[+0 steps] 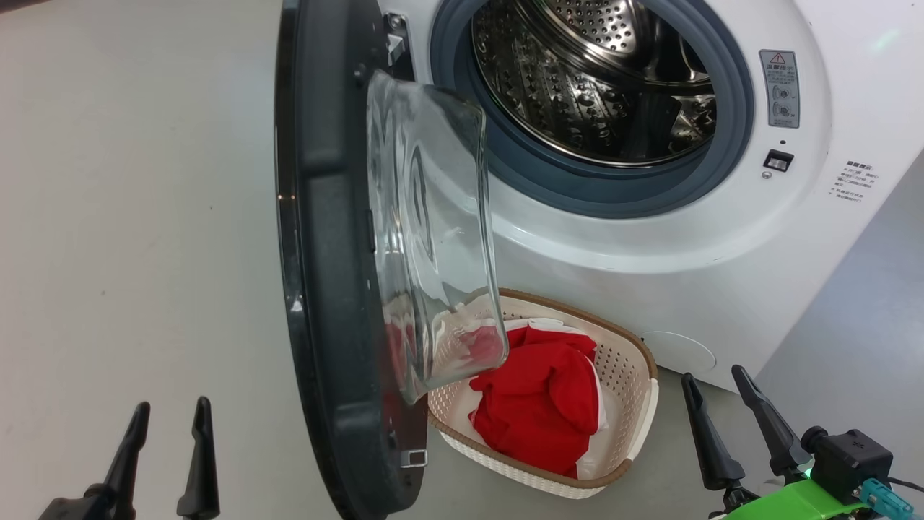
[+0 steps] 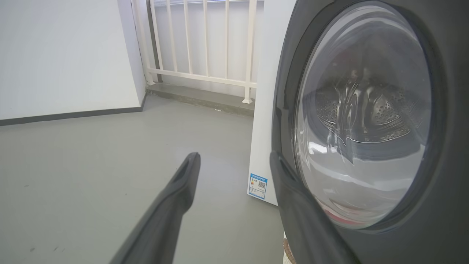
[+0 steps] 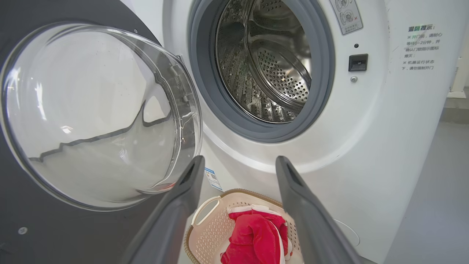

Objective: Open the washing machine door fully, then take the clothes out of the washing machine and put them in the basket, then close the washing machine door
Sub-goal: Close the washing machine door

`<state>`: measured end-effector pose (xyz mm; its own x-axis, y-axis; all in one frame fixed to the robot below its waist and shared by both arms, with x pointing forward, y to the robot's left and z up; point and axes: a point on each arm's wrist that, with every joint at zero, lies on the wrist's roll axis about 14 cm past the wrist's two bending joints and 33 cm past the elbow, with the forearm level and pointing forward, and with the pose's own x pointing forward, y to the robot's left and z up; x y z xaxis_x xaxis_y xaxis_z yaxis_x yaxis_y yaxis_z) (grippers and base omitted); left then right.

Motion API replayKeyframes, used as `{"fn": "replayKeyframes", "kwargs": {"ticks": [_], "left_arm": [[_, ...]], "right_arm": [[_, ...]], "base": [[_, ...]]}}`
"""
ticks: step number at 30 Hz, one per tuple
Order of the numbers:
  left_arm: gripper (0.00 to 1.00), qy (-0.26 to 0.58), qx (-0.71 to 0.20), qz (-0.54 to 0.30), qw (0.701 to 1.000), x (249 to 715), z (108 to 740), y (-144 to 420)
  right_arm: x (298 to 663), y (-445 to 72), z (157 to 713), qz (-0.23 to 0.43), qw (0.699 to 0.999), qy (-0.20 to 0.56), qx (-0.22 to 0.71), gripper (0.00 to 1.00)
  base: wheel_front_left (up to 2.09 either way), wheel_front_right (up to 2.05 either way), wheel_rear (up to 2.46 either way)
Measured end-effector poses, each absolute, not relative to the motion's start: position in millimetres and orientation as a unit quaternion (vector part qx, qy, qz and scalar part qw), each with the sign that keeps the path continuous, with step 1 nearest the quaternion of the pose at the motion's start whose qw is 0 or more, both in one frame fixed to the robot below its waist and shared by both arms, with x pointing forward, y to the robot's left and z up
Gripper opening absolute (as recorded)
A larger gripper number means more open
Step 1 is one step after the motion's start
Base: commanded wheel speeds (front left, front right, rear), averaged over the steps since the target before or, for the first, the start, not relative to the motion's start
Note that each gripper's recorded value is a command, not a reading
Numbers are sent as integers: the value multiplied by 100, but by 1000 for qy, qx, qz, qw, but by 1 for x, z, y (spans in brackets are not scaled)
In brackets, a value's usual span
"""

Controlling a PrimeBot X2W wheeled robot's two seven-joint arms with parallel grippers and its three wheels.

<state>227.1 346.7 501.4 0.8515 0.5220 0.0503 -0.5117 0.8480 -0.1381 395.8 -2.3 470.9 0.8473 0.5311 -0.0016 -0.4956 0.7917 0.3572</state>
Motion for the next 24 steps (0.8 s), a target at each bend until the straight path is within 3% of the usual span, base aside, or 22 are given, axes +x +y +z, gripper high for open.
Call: {"fn": "replayKeyframes", "kwargs": {"ticks": [16,17,19,22,24], "left_arm": [[100,-55,-72,270,958,229,506,344],[92,-58,-78,272,957,229,506,345],[48,-65,-88,274,955,228,508,346],[5,-76,-100,275,953,226,512,350],[0,-86,-109,276,951,225,517,354]], "right_arm": [[397,-4,471,268,946,50,175,100],[397,-4,472,268,946,49,175,100],[397,-4,472,269,946,49,175,100],[397,-3,473,270,946,48,175,100],[396,-3,474,270,946,46,174,100]], "base": [[0,0,0],[0,0,0],[0,0,0],[0,0,0],[0,0,0]]}}
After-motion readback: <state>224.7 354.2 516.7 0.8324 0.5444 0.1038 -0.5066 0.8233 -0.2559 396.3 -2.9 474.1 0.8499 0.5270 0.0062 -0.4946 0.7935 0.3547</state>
